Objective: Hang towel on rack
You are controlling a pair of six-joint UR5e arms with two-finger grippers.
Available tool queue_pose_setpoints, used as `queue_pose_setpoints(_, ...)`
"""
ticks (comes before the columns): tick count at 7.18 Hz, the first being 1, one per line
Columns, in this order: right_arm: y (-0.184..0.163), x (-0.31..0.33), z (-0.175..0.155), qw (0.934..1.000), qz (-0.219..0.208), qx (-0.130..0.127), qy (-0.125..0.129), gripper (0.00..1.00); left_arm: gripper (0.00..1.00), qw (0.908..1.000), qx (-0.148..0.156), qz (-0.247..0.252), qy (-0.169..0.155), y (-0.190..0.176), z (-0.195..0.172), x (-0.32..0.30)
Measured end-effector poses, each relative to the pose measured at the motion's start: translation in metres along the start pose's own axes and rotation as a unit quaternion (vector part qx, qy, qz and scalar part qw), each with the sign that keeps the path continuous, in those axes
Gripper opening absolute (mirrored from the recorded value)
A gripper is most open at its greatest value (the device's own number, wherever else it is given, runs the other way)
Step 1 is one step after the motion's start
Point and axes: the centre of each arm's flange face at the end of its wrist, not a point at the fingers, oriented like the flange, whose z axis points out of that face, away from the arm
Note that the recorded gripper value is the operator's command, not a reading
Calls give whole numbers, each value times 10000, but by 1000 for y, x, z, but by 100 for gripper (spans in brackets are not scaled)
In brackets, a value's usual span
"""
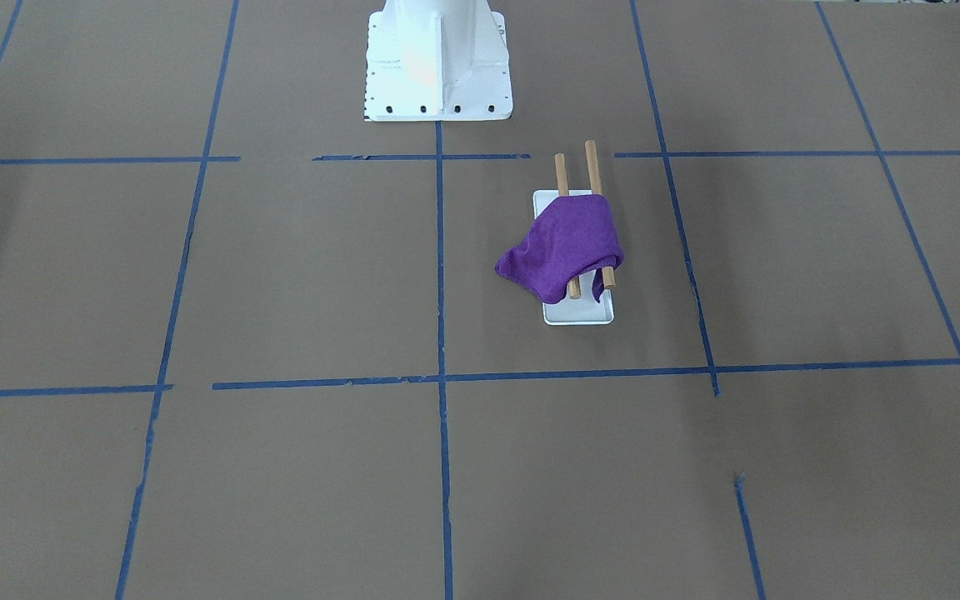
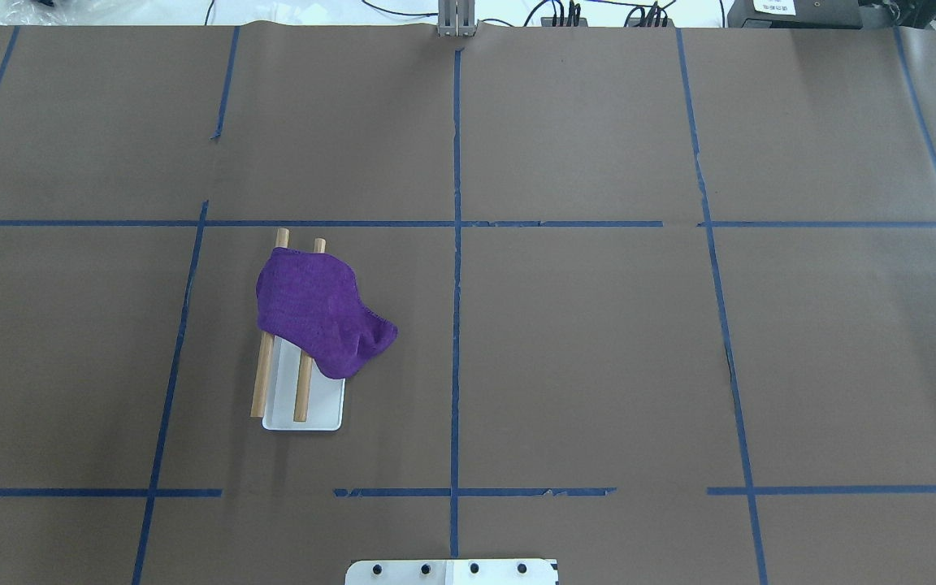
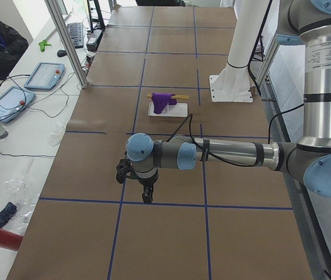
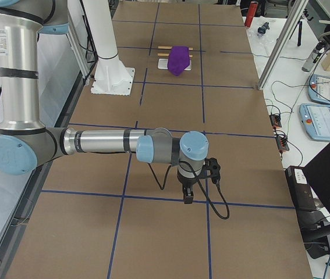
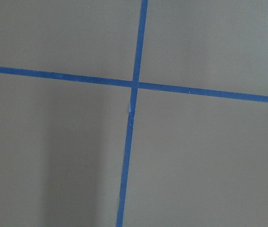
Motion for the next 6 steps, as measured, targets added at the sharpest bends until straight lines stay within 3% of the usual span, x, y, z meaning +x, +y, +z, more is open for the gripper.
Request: queue_pose_setpoints(6,-2,-1,-1,10000,-16,7,1,100,100,9997,189,174,-3,-7,-18,16)
